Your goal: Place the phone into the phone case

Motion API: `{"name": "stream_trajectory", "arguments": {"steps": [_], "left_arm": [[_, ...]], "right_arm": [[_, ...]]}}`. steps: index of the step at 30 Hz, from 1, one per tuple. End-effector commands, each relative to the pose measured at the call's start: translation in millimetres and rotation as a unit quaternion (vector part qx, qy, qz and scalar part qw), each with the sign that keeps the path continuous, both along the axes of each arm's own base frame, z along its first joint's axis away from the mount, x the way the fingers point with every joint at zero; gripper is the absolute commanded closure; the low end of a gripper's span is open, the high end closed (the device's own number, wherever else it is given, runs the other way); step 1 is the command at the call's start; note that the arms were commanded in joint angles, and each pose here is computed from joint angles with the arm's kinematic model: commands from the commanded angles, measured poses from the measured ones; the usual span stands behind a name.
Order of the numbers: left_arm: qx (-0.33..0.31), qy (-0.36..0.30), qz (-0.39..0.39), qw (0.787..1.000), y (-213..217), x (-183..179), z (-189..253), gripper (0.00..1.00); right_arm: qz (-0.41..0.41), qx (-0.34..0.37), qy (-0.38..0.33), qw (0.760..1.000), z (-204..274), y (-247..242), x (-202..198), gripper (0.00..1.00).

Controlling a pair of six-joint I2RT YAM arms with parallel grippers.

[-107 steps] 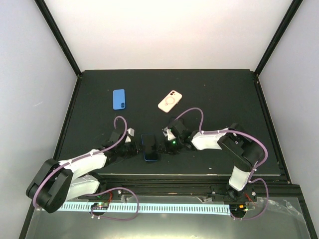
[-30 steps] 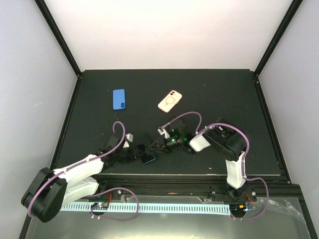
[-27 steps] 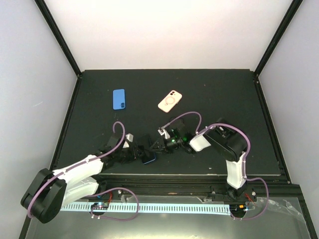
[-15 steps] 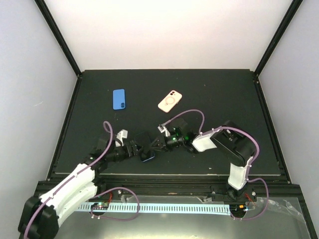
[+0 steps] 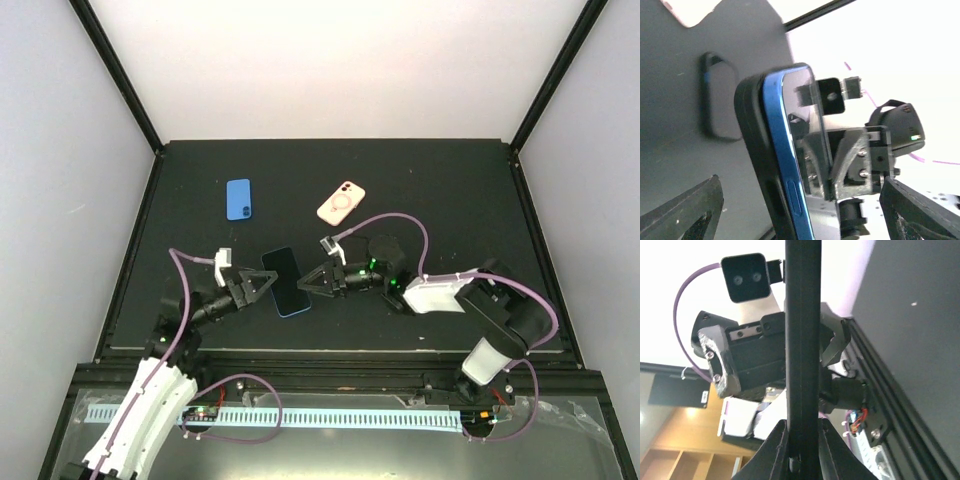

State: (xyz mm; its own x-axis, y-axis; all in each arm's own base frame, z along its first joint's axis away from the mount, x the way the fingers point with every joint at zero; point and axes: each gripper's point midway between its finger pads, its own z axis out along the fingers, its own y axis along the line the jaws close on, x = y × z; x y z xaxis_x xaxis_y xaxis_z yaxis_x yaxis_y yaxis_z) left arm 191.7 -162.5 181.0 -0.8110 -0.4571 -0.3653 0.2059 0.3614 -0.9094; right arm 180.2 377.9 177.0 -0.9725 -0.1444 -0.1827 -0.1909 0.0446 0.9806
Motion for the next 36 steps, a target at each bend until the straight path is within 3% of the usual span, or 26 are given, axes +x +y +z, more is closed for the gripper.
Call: {"name": "stream_trajectory", "arguments": {"steps": [1, 4, 11, 16, 28, 32, 36], "left_arm": [[-0.106, -0.086, -0.042, 0.990, -8, -16, 64, 0.13], [-0.130, -0.122, -0.047, 0.983, -6, -23, 84, 0.16], [-0.164, -0.111, -0.025, 0.980, -2, -17, 81, 0.29], [-0.158, -0.103, -0.023, 0.982, -2, -14, 77, 0.30], [-0.161, -0.091, -0.004, 0.983, 1, -7, 70, 0.44], [-0.157, -0.087, 0.000, 0.984, 1, -3, 71, 0.54], [-0.143, -0.076, 0.004, 0.987, 0, 2, 69, 0.76]], "right_arm": [[0.038, 0.099, -0.043, 0.993, 55, -12, -24, 0.85], [0.043, 0.122, -0.036, 0.991, 66, -18, -30, 0.85], [0.054, 0.164, -0.038, 0.984, 82, -24, -37, 0.85], [0.055, 0.165, -0.040, 0.984, 83, -26, -39, 0.85], [0.066, 0.153, -0.033, 0.986, 72, -25, -42, 0.85], [0.069, 0.145, -0.033, 0.986, 67, -24, -44, 0.85], [0.072, 0.132, -0.021, 0.988, 57, -24, -45, 0.84]]}}
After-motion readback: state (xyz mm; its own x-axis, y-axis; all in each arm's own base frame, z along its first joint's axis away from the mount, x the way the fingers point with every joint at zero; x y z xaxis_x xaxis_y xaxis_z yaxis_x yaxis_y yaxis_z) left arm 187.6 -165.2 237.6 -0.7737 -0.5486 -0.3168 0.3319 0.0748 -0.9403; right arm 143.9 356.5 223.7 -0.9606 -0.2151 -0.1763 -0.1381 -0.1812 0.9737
